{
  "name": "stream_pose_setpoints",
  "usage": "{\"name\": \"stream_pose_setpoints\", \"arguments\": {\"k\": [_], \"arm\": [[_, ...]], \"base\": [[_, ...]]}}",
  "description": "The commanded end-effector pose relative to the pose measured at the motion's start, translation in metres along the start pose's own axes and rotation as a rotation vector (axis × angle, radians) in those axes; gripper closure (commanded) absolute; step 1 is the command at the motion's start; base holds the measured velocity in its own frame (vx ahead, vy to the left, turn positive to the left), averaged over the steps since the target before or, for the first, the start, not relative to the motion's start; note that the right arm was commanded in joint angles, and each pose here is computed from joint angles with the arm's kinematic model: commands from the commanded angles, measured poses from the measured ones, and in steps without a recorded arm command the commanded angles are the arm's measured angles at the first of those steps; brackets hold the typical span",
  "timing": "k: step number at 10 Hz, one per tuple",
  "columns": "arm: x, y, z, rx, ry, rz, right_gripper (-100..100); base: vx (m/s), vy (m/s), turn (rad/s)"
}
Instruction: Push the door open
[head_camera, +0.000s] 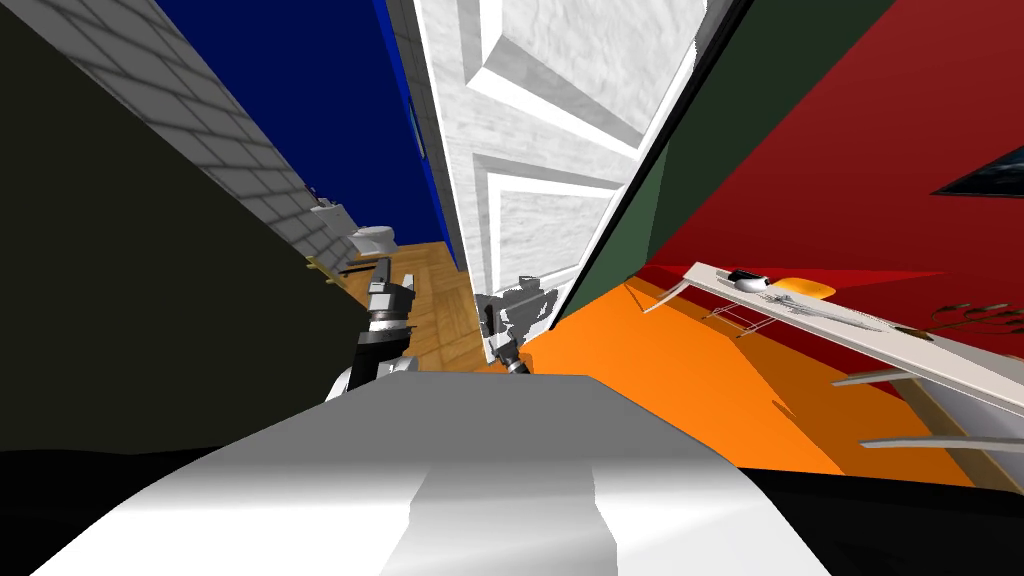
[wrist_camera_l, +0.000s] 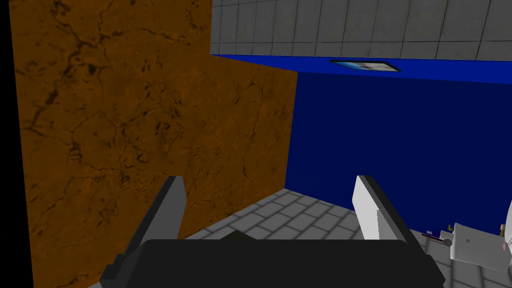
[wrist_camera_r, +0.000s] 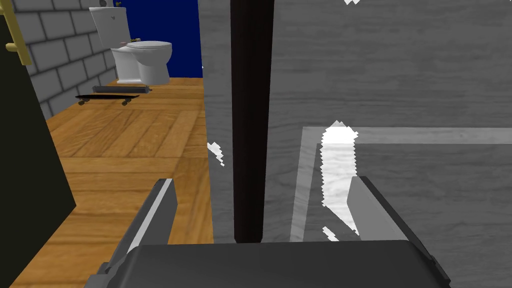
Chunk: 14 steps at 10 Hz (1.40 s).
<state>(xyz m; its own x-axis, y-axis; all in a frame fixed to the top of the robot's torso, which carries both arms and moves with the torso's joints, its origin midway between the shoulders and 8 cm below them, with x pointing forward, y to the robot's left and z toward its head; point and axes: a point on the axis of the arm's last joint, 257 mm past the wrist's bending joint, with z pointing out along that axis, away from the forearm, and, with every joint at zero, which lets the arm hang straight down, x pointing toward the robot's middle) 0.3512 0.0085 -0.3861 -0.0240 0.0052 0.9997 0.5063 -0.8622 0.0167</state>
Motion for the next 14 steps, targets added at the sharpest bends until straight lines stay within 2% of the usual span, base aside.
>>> {"name": "stream_pose_setpoints", "arguments": {"k": [1,6,7,12,14], "arm": [[-0.002,0.002,-0.0017,-0.005,0.0,0.0,-100],[-0.005,0.006,-0.0047,-0.014,-0.001,0.0,-100],[-0.005,0.006,-0.0047,-0.014,-0.001,0.0,100],[-0.005,0.006,-0.0047,-0.014,-0.001,0.0,100],[-0.006,0.02,-0.002,-0.045,-0.005,-0.006,100]], "base": [[0.2,0.128,0.033],[0.161,0.104,0.021],[-0.009,-0.006,-0.001],[-0.007,-0.004,0.006],[0.097,0.087,-0.034]]}}
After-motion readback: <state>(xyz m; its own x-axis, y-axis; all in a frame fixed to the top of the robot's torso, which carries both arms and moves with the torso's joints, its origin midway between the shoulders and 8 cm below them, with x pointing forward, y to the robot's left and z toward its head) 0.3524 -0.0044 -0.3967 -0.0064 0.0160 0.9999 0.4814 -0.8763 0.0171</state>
